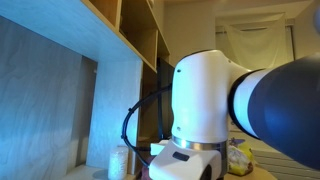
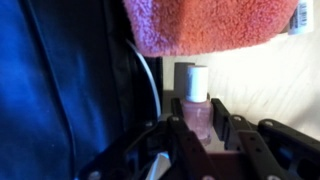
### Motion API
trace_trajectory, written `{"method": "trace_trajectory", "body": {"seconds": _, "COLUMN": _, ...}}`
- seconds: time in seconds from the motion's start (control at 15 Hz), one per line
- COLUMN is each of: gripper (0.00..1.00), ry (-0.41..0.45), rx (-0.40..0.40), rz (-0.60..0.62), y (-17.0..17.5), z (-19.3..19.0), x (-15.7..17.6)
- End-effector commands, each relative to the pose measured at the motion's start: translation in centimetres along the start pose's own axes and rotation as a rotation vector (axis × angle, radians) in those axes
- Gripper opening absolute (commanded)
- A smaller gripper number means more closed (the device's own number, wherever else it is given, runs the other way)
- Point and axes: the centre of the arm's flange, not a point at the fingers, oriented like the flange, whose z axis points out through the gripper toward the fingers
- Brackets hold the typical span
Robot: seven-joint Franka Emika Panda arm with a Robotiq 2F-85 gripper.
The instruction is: Slide the bag to the right, move the two nail polish bottles on the table to the right, pull the peach towel forward and put the two nail polish bottles on the towel
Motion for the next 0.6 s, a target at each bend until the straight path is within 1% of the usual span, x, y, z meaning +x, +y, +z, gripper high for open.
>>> {"method": "trace_trajectory", "body": {"seconds": 0.0, "gripper": 0.59, "ry": 0.004, "rx": 0.017, "rz": -0.034, "y": -0.6, "z": -0.5, "x": 0.0}}
{"method": "trace_trajectory", "body": {"seconds": 0.13, "gripper": 0.72, "ry": -0.011, "rx": 0.017, "rz": -0.014, "y": -0.9, "z": -0.5, "x": -0.4}}
{"method": "trace_trajectory", "body": {"seconds": 0.33, "gripper": 0.96, "ry": -0.019, "rx": -0.005, "rz": -0.007, "y": -1.7, "z": -1.5, "x": -0.5}}
{"method": "trace_trajectory", "body": {"seconds": 0.4, "gripper": 1.0, "ry": -0.026, "rx": -0.023, "rz": 0.001, "y": -2.2, "z": -2.1, "x": -0.5}}
{"method": "trace_trajectory", "body": {"seconds": 0.53, "gripper": 1.0, "ry": -0.042, "rx": -0.052, "rz": 0.013, "y": -3.2, "z": -3.2, "x": -0.6}}
